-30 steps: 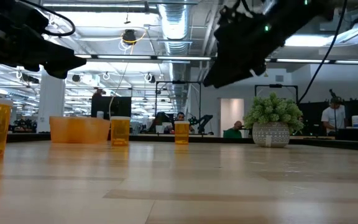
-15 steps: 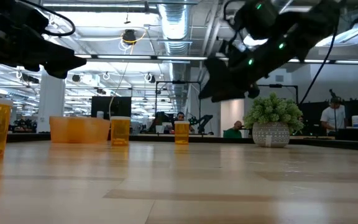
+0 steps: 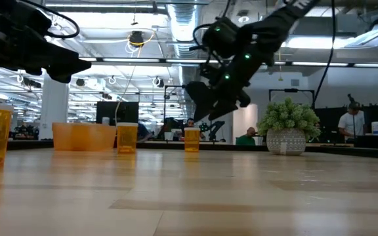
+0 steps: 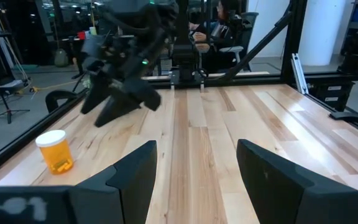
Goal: Pick and place pill bottles into a basket
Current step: Put the orange pill bottle into the orange container
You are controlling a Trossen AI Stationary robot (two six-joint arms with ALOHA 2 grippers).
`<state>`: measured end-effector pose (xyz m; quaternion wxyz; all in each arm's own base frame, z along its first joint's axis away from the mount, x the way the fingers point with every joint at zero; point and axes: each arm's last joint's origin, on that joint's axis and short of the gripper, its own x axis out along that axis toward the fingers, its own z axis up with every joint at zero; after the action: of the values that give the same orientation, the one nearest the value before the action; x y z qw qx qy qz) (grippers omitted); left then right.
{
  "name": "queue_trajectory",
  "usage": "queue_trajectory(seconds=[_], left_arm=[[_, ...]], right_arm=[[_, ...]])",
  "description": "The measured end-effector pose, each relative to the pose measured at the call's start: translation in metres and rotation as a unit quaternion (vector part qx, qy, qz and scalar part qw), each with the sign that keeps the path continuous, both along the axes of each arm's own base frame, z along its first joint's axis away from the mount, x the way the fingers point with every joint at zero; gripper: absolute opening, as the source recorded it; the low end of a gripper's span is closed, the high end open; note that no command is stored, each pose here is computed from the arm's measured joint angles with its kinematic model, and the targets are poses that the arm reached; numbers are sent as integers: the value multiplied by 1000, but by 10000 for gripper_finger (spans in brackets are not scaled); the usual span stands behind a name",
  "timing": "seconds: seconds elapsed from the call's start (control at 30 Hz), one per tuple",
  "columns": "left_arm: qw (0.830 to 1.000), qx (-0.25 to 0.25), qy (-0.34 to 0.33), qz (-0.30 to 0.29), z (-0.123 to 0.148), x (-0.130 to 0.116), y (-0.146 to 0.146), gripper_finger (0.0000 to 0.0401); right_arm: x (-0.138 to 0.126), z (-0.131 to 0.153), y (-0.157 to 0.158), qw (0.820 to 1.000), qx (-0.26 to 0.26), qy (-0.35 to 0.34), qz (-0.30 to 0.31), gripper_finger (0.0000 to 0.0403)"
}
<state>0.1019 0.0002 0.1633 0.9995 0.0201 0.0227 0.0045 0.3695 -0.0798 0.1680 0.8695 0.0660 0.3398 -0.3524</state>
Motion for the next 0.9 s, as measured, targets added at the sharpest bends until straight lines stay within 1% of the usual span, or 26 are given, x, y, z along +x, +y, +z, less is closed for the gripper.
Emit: queue_trajectory(seconds=[0.13,0.23,0.3,0.43,0.6,0.77,0.9], left_arm=[[1000,-3,0,0,0,0,0,213],[1000,0,0,0,0,0,0,213],[1000,0,0,0,0,0,0,213],[1000,1,0,0,0,0,0,213],[1000,-3,0,0,0,0,0,213],[1000,0,0,0,0,0,0,213],[1000,-3,0,0,0,0,0,213]], right_arm=[[10,11,-14,1000,19,19,-14,260],[14,18,-22,999,32,17,-12,260],[16,25,-29,999,47,3,-10,260],[13,32,-42,996,91,4,-14,261],[9,34,-53,991,130,7,-8,261],[7,35,-59,989,147,5,2,261],[7,36,-61,991,135,1,-5,261]])
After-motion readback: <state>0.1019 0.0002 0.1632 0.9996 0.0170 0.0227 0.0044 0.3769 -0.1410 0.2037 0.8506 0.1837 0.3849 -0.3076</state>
